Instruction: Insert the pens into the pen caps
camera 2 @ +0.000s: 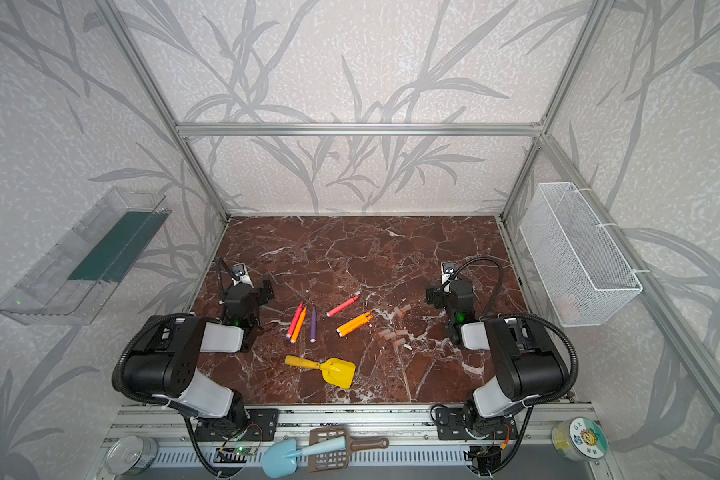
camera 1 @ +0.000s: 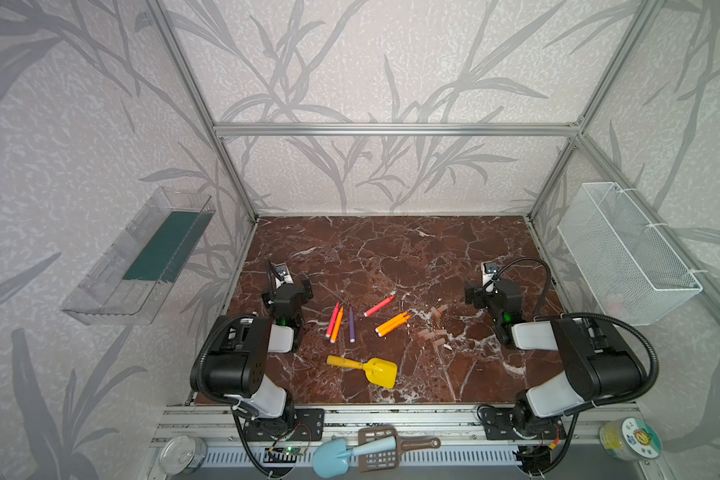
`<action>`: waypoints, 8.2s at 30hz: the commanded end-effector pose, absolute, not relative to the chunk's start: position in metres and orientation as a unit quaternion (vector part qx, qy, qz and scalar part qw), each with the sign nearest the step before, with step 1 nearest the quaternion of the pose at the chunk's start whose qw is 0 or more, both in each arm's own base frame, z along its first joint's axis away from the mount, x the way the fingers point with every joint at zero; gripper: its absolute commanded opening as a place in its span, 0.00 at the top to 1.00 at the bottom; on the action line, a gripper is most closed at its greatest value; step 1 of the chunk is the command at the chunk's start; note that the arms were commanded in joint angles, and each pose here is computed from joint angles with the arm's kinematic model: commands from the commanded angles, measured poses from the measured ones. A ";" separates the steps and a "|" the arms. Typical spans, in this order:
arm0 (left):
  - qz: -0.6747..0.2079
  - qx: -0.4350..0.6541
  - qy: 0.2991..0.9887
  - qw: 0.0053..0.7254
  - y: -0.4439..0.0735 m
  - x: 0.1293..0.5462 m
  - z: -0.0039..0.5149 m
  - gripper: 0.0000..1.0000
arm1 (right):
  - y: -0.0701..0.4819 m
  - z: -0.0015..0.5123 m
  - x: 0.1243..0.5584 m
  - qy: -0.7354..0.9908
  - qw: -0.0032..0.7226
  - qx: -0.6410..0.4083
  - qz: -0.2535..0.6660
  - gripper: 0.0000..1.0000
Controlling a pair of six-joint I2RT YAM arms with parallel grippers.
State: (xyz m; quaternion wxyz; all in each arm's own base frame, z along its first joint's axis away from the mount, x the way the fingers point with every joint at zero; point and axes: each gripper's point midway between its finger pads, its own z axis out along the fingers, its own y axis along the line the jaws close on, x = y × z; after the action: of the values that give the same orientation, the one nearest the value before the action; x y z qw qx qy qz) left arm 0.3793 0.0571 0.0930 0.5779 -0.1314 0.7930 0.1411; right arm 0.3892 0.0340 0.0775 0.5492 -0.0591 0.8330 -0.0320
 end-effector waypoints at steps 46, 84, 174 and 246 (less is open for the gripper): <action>-0.188 -0.166 0.827 0.503 -0.052 0.278 0.207 0.01 | 0.007 0.132 0.318 0.835 0.508 0.203 0.064 0.01; -0.139 0.218 0.910 0.325 -0.225 0.194 0.068 0.41 | 0.047 0.135 0.329 0.855 0.505 0.118 0.033 0.08; -0.177 0.223 0.859 0.425 -0.296 0.249 0.163 1.00 | 0.124 0.162 0.292 0.861 0.463 0.055 0.202 0.10; -0.326 0.304 0.777 0.445 -0.312 0.200 0.147 0.69 | 0.309 0.183 0.237 0.787 0.412 0.026 0.458 1.00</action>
State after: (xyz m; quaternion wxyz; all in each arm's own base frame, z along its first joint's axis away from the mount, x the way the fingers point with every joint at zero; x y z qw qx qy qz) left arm 0.2007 -0.3124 0.1395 0.4318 0.3045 0.7866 -0.3196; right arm 0.2311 0.3067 0.1665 0.3949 0.0071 0.8055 0.4418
